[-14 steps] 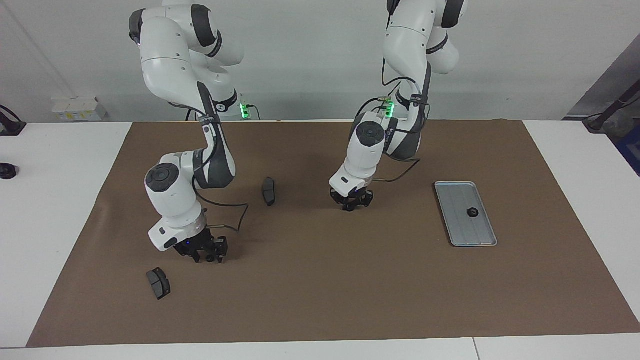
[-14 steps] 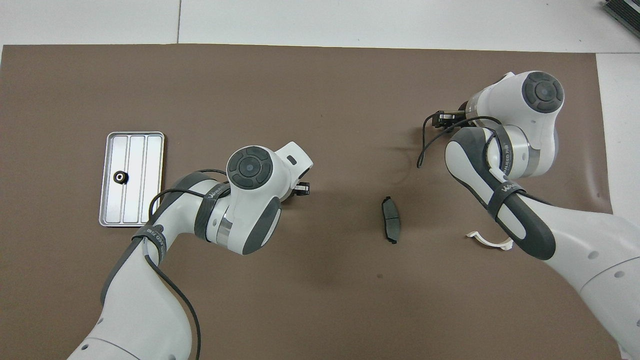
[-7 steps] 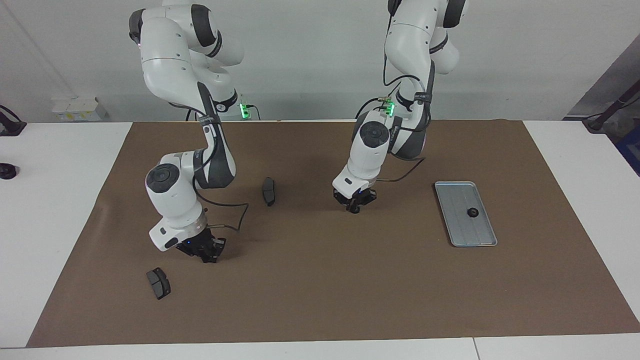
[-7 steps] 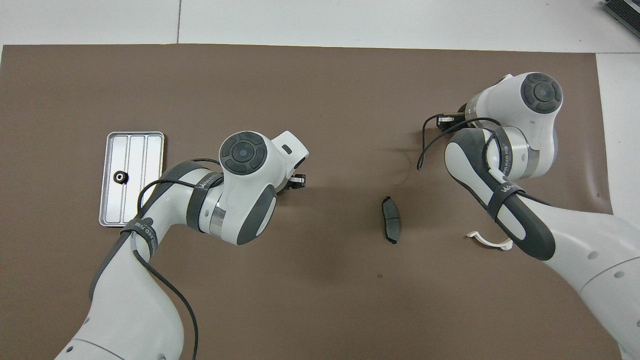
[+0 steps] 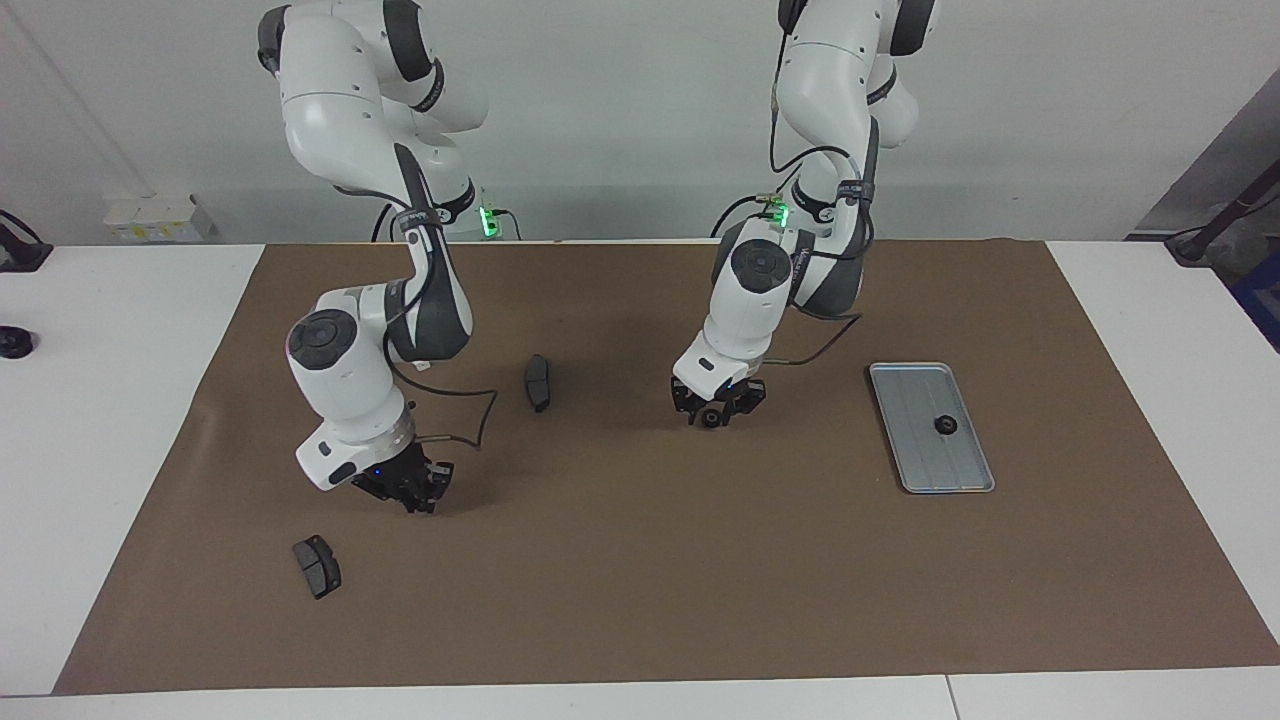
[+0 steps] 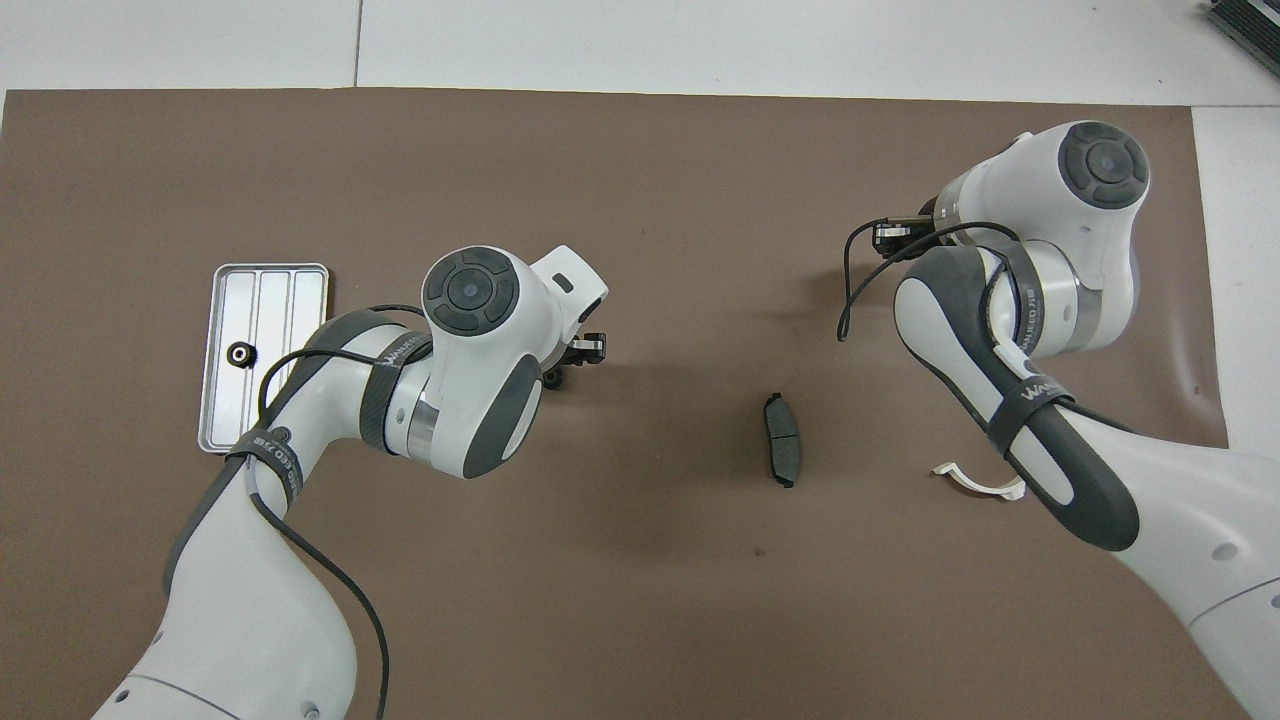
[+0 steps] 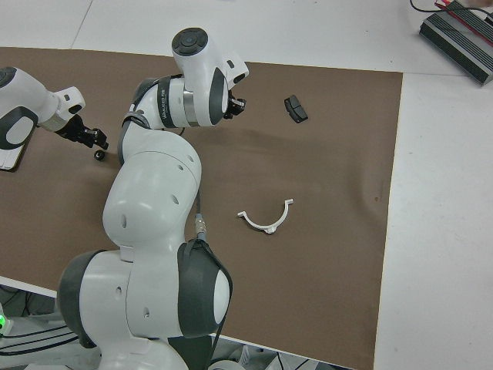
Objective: Pick bearing gear from pile to tray
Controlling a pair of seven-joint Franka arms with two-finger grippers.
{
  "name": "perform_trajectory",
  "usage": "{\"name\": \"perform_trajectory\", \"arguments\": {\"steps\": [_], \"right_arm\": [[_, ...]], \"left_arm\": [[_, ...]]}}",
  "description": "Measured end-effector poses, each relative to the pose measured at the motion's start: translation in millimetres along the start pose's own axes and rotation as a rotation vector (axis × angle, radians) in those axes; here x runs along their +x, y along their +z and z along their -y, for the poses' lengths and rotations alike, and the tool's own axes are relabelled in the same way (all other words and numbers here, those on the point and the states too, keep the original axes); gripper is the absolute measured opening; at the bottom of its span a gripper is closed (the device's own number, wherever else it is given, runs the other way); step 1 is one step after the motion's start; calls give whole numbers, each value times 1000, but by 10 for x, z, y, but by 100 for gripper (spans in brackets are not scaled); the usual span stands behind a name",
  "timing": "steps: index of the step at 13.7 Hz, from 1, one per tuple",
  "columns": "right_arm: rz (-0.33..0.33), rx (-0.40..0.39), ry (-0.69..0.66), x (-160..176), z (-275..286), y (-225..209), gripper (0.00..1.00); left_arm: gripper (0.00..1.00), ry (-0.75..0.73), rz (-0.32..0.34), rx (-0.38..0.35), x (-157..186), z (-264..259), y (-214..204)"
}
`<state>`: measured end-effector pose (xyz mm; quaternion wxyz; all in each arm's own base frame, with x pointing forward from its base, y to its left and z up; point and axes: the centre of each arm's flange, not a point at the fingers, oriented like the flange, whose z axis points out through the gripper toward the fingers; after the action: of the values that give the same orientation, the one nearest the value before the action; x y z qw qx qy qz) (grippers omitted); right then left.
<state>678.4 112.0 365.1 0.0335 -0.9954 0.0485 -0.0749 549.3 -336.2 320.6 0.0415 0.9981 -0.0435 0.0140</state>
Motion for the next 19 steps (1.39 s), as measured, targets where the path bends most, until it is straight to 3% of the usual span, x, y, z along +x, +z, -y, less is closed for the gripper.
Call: {"name": "perform_trajectory", "arguments": {"steps": [3,9,11,15,17,19], "right_arm": [[-7,17,43,-114,483,-59,23],[-8,27,102,-224,808,-65,23],[-6,31,120,-284,953,-64,23],[-26,62,143,-474,1459,-110,23],[-43,90,153,-626,1797,-130,23],[-44,111,164,-812,2128,-92,23]], "left_arm": [[57,-5,-15,0,-46,57,126],[54,-6,-5,6,-134,100,251],[37,-5,-6,10,-142,131,230],[35,-7,-5,9,-156,132,226],[35,-36,-21,3,-39,241,138],[35,-112,-59,-7,286,653,-107]]}}
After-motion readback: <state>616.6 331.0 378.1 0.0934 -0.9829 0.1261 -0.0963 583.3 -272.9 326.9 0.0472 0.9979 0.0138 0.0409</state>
